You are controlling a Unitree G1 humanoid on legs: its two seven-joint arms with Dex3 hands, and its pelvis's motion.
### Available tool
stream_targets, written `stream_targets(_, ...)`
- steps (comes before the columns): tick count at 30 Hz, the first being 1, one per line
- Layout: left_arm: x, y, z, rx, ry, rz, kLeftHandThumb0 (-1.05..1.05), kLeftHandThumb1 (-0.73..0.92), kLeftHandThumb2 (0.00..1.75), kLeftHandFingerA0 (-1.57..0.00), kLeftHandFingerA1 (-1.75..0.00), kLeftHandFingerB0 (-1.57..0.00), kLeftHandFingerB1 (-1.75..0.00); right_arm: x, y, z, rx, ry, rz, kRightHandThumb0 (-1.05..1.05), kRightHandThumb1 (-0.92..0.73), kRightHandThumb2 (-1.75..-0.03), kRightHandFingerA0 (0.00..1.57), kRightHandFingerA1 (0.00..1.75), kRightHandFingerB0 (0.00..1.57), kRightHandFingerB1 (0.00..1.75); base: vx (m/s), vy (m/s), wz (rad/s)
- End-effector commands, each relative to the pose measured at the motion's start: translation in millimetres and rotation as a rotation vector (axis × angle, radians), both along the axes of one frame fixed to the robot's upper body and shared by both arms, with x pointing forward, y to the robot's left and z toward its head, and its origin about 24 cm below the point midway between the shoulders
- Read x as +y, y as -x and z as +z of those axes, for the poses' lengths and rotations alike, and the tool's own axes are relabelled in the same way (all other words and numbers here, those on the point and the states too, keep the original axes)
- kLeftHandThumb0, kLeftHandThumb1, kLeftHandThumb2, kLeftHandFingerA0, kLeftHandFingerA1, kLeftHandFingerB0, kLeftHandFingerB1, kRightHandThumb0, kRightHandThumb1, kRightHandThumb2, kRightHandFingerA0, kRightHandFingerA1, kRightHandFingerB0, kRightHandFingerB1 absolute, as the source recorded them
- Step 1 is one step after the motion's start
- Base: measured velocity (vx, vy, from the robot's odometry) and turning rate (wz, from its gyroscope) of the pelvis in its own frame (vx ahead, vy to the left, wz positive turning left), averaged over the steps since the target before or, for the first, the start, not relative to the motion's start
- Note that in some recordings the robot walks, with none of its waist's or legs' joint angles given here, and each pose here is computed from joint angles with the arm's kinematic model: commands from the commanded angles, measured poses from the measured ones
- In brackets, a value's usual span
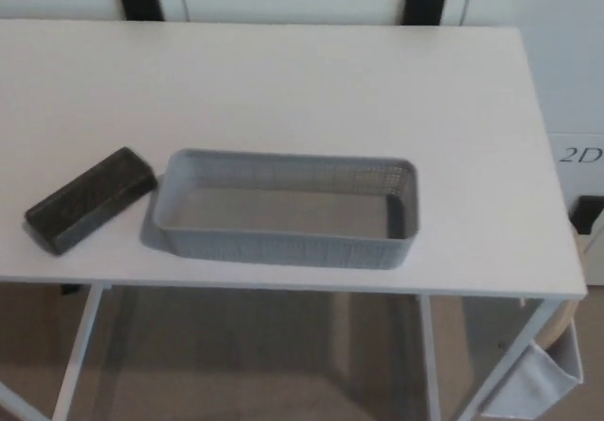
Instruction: The robot walks towards a desk on which an eraser is kept on the left hand side and a container is kept on the right hand side. The robot picks up the eraser using its left hand and places it in the container.
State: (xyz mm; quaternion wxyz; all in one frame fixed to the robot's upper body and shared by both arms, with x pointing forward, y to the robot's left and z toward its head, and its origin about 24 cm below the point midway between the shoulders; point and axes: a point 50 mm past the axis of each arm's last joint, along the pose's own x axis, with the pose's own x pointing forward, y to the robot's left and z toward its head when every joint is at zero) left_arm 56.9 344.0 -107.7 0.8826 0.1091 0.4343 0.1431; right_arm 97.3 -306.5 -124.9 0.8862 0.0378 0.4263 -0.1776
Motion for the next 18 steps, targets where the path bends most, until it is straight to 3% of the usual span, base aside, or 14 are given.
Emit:
stream_targets(1,8.0,-2.0,1.5,0.005,-0.002,0.045,-0.42,0.63,0.59,-0.38,-0.41,-0.31,-0.31,-0.6,-0.1,0.5,-0.005,0.017,0.018,-0.36,-0.33,-0.5,0.61,0.65,0.36,0.45,0.0,0.0,0.0)
stream_targets(18,8.6,-6.4,3.2,-0.008,-0.002,0.028,-0.4,0.63,0.59,-0.4,-0.41,-0.32,-0.31,1.0,-3.7,0.7,-0.012,0.005,0.02,-0.34,-0.34,-0.5,0.72,0.7,0.39,0.45,0.04,0.126,-0.01)
